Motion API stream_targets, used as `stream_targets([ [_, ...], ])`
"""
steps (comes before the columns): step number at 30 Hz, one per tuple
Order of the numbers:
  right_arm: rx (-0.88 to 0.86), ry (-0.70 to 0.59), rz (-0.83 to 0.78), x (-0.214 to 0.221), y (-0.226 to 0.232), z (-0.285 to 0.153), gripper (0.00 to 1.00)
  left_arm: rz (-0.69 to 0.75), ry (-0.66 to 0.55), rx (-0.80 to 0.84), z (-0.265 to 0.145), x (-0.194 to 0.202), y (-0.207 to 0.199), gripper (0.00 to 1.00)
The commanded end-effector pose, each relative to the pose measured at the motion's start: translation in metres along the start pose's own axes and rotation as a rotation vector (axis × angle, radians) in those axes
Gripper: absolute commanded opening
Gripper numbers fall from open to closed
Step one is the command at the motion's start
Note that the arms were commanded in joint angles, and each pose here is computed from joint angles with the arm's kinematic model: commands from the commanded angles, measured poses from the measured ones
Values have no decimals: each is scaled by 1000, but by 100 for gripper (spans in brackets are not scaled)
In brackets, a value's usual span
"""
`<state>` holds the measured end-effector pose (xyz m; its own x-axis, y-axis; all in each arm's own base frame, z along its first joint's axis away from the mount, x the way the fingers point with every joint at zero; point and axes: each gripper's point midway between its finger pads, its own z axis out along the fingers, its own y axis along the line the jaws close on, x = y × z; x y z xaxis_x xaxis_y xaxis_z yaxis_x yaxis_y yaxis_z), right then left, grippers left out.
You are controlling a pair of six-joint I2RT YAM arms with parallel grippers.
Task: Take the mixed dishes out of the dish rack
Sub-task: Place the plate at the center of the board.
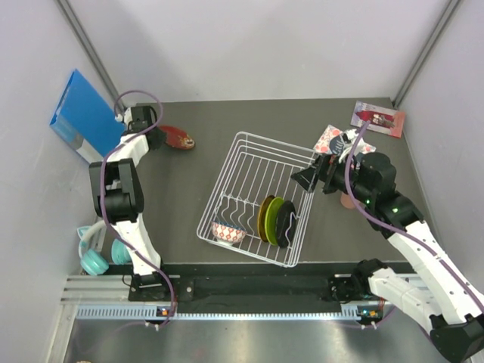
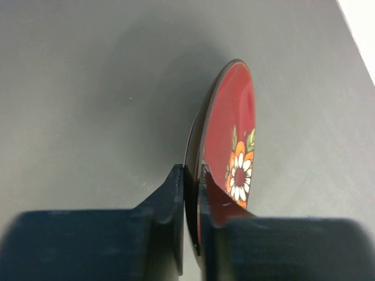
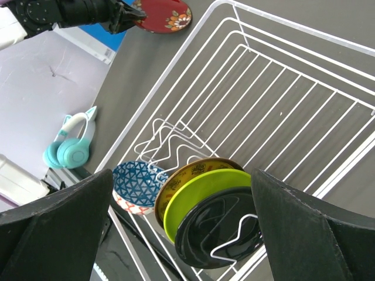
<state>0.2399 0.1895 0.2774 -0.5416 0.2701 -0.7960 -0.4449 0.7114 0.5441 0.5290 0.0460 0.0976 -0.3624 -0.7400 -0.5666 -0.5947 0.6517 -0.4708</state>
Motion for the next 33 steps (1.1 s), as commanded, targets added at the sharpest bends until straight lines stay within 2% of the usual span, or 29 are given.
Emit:
stream_targets([
  [1,-13,-30,-24,-10,4,4,100,37,-22,36,0,-11,-13,24],
  [3,-12,-21,-19,-8,3,6,100,34,0,19,0,-5,-6,41],
  [4,-12,-22,-18,-8,3,7,100,32,5,18,-3,-3,-6,53],
  [5,-10,-24,-17,-8,2,7,100,30,15,19,-5,-1,-5,58],
  [10,-21,-22,-7,-6,3,9,100,28,43,0,-21,12,9,77],
  [16,-29,-19,9,-2,2,11,99,-27,-33,67,-63,-6,-5,85],
  [17,-24,-14,13,0,1,12,100,-39,-42,84,-69,-9,-8,95],
  [18,-17,-14,13,0,-1,12,100,-44,-65,106,-81,-16,-13,99],
  [22,27,-5,26,5,-11,15,100,-62,-85,161,-110,-28,-28,99],
  [25,116,3,41,14,-31,18,100,-71,-68,275,-140,-20,-45,97],
  [26,138,7,45,16,-36,18,100,-61,-40,292,-143,-1,-43,95],
  [28,205,29,46,26,-53,20,99,-41,-70,353,-166,5,-53,92],
  [29,231,58,49,34,-59,21,98,-9,-43,349,-168,26,-51,91],
  [33,283,124,53,53,-74,25,96,102,-77,339,-194,61,-49,89],
])
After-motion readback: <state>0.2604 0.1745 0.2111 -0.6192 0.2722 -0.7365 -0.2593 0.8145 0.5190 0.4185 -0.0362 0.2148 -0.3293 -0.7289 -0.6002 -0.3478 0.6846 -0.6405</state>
